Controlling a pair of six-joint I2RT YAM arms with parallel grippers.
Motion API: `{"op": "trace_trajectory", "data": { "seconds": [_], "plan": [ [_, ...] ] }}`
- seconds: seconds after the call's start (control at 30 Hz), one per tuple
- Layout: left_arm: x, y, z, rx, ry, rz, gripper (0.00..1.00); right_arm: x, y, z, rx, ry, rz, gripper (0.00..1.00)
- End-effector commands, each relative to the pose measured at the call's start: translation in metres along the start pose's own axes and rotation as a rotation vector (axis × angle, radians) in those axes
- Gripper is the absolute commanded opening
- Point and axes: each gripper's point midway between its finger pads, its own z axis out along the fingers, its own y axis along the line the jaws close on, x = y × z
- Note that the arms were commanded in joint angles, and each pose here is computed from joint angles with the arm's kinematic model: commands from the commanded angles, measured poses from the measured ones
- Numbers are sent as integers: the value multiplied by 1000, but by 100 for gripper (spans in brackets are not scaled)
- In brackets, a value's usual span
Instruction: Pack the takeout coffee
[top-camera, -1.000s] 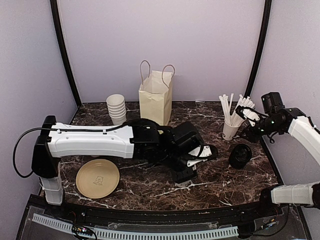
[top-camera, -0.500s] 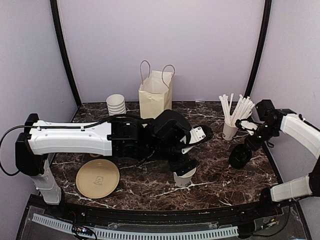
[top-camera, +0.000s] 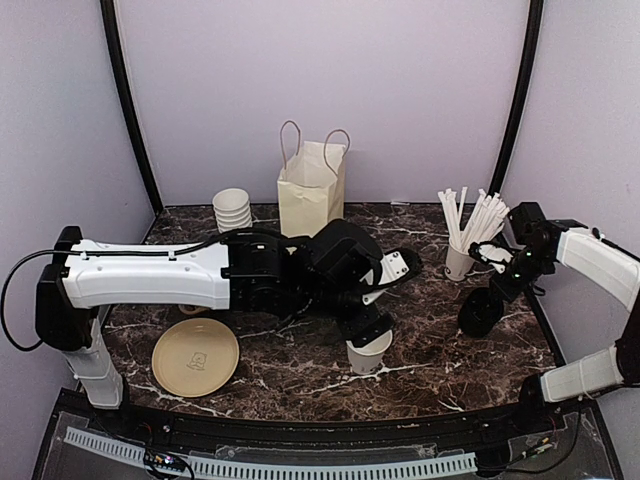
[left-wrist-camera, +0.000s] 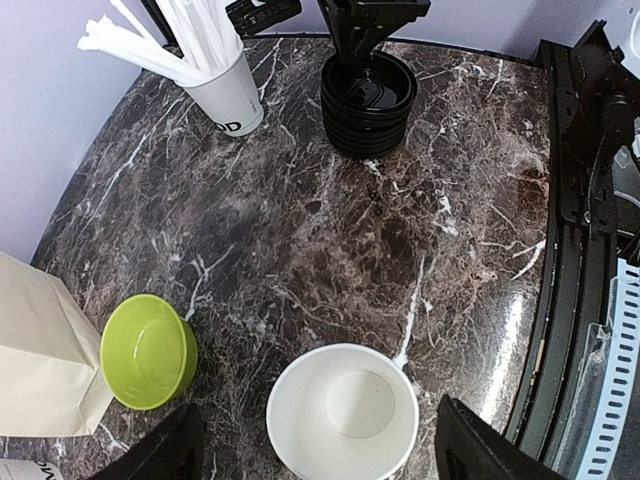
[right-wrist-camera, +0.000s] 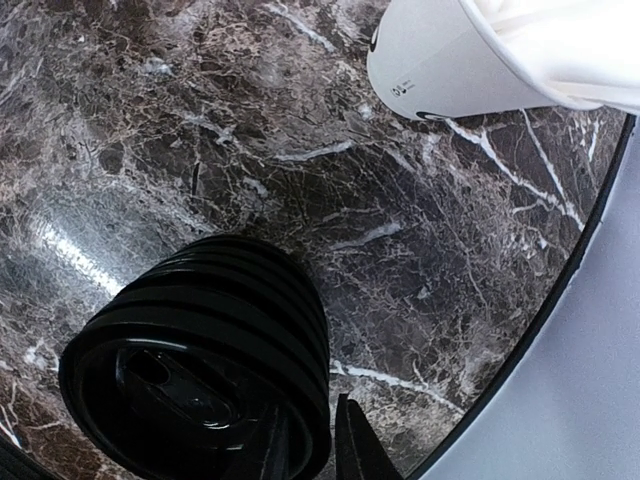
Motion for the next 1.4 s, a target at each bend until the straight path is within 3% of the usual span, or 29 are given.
{"op": "trace_trajectory", "data": {
  "seconds": [0.0,0.23,0.6,0.8,0.87,0.97,1.13,1.37],
  "plan": [
    [-4,8,-7,-19,-8,-15,81,-4,-5,-2,17,-22,8,11],
    [-8,11,-12,-23,-26,-21,81,-9,-5,-17,20,-42,9,1],
    [-9,13,-13,-18,-39,-30,81,-23,-2,-37,-14,-98,23,0],
    [-19,17,-17,-9,-98,-28,83,-50,16,-55,-148,-206,50,0],
    [-24,19,-20,-6,-150,-14,88,-64,27,-68,-232,-273,52,0],
    [-52,34,-41,-56,-336,-21,96,-86,42,-89,-356,-375,50,0],
    [-76,58,-71,-122,-618,-16,99,-114,67,-121,-567,-512,34,0],
    [-103,52,-70,-149,-797,101,99,-142,90,-171,-807,-682,17,0]
  ]
}}
